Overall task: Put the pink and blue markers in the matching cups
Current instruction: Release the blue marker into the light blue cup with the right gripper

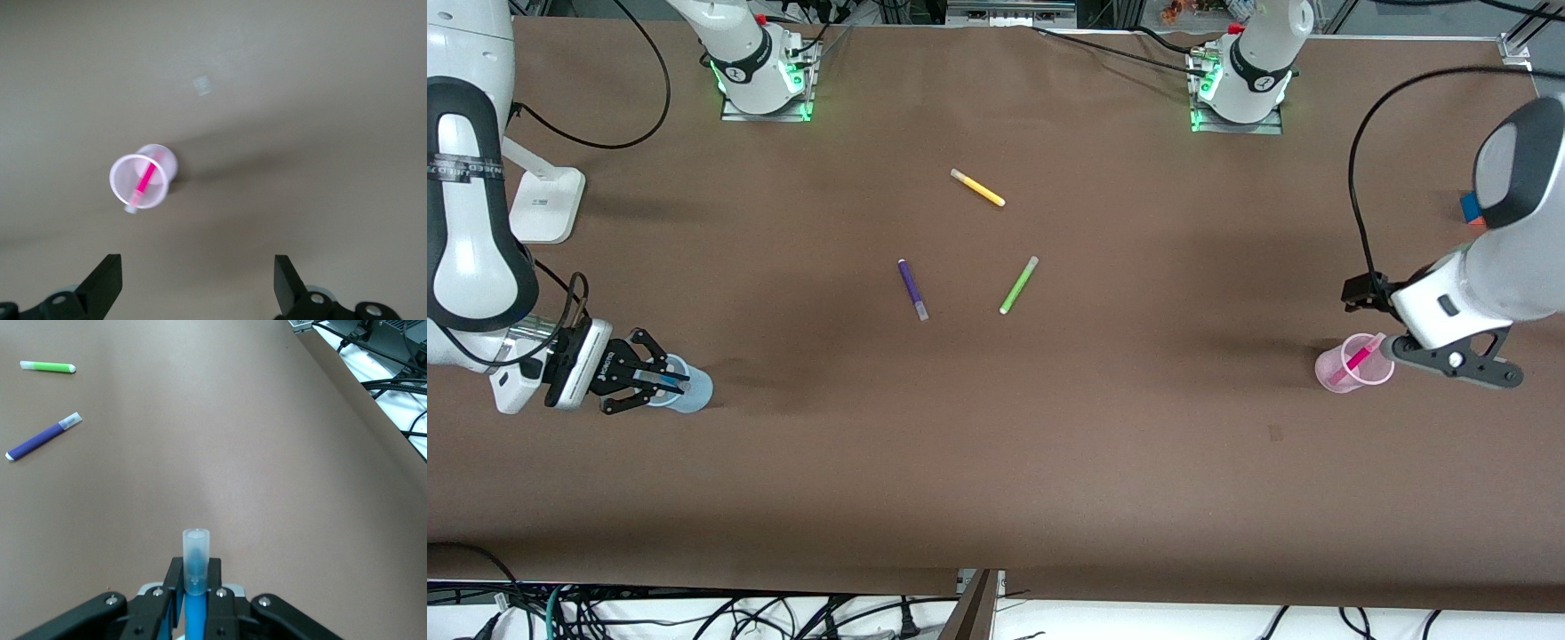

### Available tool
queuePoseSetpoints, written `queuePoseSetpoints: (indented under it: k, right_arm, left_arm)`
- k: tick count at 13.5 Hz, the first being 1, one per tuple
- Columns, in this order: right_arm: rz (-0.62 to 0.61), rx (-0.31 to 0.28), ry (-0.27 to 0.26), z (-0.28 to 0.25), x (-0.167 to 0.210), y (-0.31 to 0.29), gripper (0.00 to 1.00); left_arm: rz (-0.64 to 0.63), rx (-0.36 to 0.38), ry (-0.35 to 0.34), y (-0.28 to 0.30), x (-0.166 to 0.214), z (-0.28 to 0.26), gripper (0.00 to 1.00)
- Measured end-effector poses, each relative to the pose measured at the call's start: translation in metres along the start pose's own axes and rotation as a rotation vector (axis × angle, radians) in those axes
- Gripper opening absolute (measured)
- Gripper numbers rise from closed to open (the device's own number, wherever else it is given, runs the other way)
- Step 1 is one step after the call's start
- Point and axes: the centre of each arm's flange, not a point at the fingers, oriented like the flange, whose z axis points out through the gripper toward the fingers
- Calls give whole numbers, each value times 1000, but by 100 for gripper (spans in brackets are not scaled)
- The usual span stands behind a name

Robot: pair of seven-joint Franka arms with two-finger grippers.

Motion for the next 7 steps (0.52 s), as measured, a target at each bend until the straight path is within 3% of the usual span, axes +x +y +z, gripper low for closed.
queuePoseSetpoints:
  k: [2,7]
  right_arm:
    - [-2,13,13,0,-10,0,17]
    - [9,5,36,-8,-22,2,18]
  left_arm:
    - [-48,-60,30,11,-23,-35,100]
    - [-73,-75,57,28,-53,-68,100]
